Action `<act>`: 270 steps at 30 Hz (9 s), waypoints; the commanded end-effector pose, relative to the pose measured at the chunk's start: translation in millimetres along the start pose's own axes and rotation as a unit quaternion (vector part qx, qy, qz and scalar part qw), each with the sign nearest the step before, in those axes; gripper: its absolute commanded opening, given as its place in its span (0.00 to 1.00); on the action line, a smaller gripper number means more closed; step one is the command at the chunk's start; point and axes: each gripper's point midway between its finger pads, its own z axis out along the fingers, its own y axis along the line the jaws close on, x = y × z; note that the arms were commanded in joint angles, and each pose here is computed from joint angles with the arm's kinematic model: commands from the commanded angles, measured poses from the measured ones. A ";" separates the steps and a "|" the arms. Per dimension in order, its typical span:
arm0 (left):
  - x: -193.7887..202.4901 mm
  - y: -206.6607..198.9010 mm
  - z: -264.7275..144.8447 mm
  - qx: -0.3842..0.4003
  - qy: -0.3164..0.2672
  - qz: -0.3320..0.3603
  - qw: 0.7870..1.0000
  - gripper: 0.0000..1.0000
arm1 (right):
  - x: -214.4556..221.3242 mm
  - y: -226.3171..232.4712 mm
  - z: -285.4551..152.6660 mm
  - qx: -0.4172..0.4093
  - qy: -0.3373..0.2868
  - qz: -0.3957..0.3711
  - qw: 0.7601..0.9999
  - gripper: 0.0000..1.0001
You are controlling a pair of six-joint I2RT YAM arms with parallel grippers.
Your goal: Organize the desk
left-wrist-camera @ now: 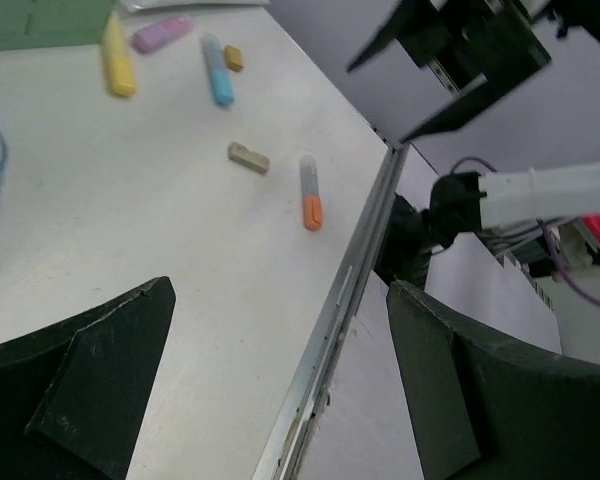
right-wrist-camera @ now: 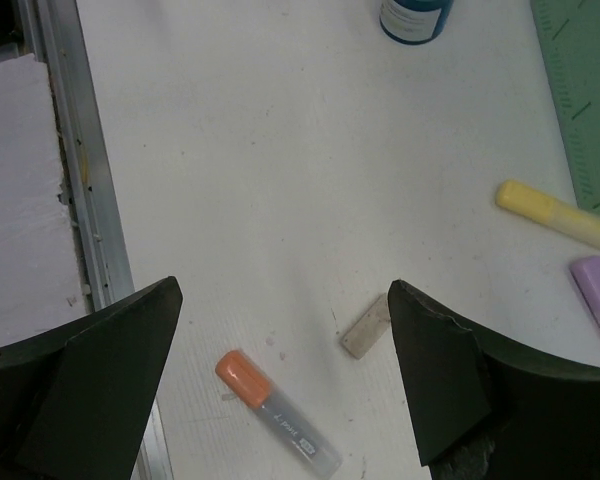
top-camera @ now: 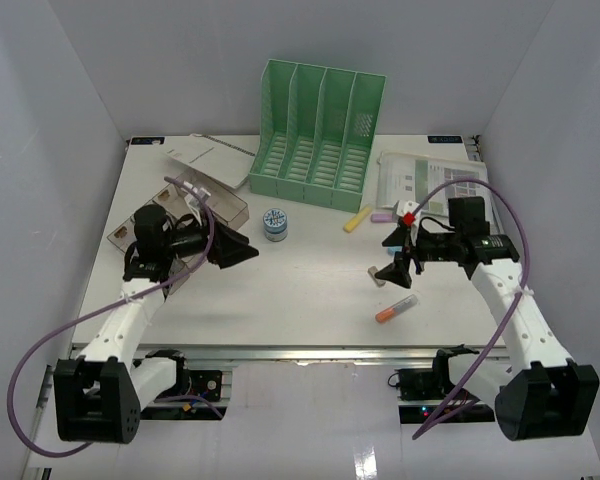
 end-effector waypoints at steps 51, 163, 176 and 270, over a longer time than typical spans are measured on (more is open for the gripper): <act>-25.8 -2.0 -54.5 -0.224 -0.145 0.240 0.933 0.93 | -24.8 -119.9 330.7 0.095 0.119 0.041 0.988 0.34; 36.2 156.5 333.0 -0.244 0.149 0.219 0.933 0.69 | 17.8 -71.8 -75.6 0.154 -0.173 0.224 0.947 0.94; 72.0 168.5 341.7 -0.269 0.186 0.269 0.906 0.61 | 17.7 -72.6 -75.8 0.154 -0.173 0.225 0.946 0.94; -53.6 288.8 -89.9 -0.652 -0.167 -0.276 0.686 0.68 | 22.2 -74.5 -77.2 0.163 -0.170 0.229 0.944 0.94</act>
